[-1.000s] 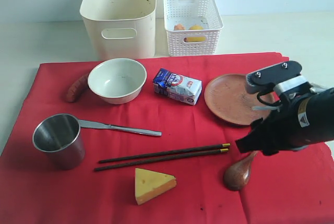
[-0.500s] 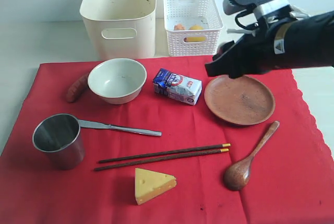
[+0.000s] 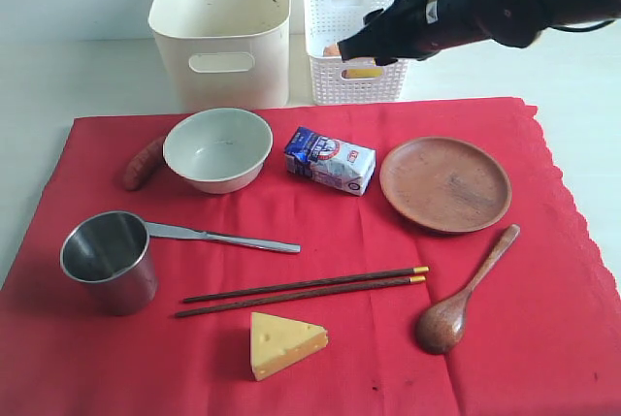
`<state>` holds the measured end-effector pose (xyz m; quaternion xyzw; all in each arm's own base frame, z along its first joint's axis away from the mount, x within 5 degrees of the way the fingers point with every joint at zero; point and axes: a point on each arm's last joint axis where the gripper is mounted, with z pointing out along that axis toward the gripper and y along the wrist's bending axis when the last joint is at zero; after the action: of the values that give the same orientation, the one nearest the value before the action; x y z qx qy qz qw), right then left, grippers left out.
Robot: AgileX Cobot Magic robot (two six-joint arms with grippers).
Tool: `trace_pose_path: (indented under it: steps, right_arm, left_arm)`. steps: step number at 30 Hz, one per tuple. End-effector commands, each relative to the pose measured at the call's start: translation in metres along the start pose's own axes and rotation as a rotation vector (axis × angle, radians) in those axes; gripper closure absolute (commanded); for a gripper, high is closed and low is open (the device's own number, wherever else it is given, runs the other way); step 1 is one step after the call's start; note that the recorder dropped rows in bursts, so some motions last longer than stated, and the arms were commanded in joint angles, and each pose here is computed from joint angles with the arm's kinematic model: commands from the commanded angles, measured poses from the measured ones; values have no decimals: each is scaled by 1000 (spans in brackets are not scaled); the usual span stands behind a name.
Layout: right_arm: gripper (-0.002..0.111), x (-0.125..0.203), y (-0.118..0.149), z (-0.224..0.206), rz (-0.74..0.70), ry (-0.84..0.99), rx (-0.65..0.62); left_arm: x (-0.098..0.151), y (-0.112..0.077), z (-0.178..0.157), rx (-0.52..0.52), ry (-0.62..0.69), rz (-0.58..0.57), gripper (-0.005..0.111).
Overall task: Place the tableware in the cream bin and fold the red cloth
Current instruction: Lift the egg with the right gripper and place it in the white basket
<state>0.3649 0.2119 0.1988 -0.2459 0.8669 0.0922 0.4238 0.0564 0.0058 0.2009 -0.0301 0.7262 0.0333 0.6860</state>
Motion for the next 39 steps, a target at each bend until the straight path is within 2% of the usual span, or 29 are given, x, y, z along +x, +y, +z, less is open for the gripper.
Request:
trace_pose_path:
  steps: [1,6,16,20,23,32,39]
  right_arm:
    - [108,-19,-14,31,26,-61,19]
    - [108,-27,-13,68,28,-129,0]
    - [107,-16,-12,110,54,-89,5]
    - [87,-9,-11,116,58,-79,2]
    - [66,-5,-11,121,58,-77,-3]
    - [33,-9,-9,121,58,-123,-17]
    - [33,-13,-11,114,56,-99,-2]
  left_arm:
    - [0,0,0,-2,-5,10,106]
    - [0,0,0,-2,-5,10,106]
    - [0,0,0,-2,-5,10,106]
    - [0,0,0,-2,-5,10,106]
    - [0,0,0,-2,-5,10,106]
    - [0,0,0,-2,-5,10,106]
    - [0,0,0,-2,-5,10,106]
